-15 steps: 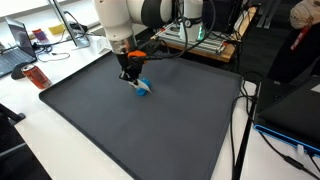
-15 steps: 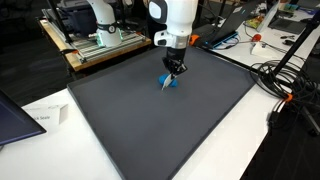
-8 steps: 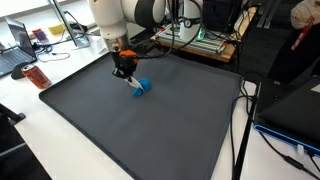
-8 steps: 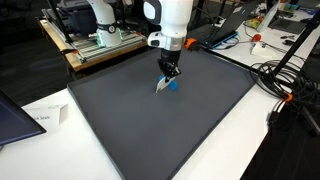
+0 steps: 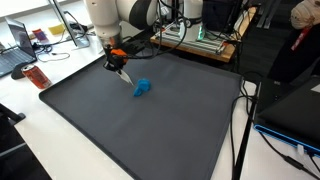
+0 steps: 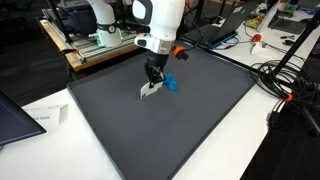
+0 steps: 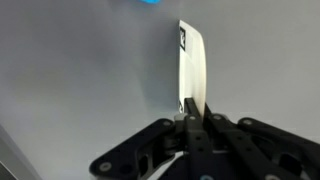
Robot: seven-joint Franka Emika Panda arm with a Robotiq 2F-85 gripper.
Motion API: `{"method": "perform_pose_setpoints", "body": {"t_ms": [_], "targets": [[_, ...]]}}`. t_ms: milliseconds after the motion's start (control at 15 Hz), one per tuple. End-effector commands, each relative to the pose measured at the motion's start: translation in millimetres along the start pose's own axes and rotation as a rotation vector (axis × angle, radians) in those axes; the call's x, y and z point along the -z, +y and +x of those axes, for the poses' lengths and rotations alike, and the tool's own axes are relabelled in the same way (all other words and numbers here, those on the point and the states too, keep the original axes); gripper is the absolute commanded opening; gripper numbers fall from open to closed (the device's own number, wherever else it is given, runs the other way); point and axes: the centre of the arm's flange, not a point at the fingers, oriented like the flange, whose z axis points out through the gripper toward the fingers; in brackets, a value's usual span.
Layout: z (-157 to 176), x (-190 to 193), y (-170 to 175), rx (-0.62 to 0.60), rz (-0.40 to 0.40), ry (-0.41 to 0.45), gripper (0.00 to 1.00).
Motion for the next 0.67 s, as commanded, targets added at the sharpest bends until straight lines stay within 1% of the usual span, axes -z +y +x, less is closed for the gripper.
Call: {"method": "perform_pose_setpoints", "body": {"t_ms": [0,133,333,600], "targets": [[18.1,7.7,14.2,-0.026,0.005,0.032,0.01],[30.3,18.6,18.5,-0.052,0.022,0.042,0.01],[44.7,37.9,22.4,-0.074,0.047,0.029,0.01],[55.8,70.5,25.0,-0.055,0.136,-0.048,0.01]]}}
